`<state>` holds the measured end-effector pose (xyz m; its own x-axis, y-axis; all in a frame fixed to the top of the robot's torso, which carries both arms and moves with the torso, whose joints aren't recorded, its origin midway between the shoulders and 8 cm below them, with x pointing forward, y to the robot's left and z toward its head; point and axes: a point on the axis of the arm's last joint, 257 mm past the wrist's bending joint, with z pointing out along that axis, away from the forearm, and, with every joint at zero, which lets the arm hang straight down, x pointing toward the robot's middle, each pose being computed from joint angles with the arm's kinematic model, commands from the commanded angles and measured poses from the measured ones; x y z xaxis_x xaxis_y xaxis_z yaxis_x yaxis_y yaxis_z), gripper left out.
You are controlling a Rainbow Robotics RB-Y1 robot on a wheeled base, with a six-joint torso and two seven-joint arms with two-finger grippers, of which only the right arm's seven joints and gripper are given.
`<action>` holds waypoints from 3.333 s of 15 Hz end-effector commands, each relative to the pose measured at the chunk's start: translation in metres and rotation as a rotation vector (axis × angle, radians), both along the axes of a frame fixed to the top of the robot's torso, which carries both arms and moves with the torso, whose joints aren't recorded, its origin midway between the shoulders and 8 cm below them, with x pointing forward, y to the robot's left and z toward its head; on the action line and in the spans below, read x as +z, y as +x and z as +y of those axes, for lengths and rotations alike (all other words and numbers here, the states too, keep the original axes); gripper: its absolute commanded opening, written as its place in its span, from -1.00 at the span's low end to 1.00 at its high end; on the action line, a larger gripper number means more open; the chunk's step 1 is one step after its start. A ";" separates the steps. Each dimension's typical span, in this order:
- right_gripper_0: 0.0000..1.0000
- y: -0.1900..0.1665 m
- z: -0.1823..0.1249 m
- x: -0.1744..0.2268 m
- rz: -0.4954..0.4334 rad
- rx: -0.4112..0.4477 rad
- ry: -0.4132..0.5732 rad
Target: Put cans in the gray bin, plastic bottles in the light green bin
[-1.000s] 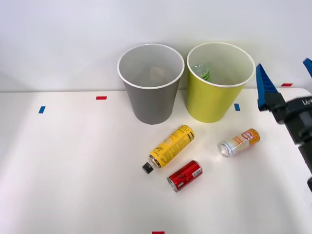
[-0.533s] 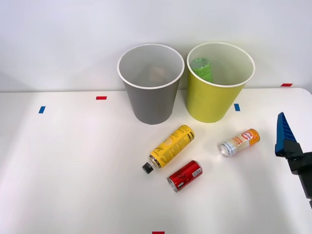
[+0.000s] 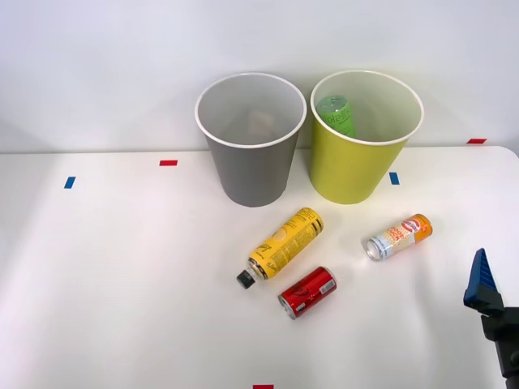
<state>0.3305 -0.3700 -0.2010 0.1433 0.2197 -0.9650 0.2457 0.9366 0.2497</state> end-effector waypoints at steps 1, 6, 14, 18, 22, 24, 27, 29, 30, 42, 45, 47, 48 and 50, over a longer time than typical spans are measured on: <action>1.00 0.000 -0.007 -0.007 0.006 -0.020 0.003; 1.00 -0.014 0.003 -0.015 0.028 -0.020 -0.040; 1.00 -0.049 0.061 -0.056 0.069 0.212 -0.203; 1.00 -0.072 0.100 -0.076 0.137 0.324 -0.356; 1.00 -0.088 0.134 -0.087 0.158 0.359 -0.342; 1.00 -0.096 0.144 -0.092 0.172 0.359 -0.309; 1.00 -0.107 0.153 -0.099 0.199 0.356 -0.284; 1.00 -0.111 0.155 -0.103 0.216 0.350 -0.276; 1.00 -0.111 0.156 -0.104 0.218 0.350 -0.270; 1.00 -0.111 0.156 -0.104 0.218 0.350 -0.270; 1.00 -0.111 0.156 -0.104 0.218 0.350 -0.270; 1.00 -0.111 0.156 -0.104 0.218 0.350 -0.270; 1.00 -0.111 0.156 -0.104 0.218 0.350 -0.270; 1.00 -0.111 0.156 -0.104 0.218 0.350 -0.270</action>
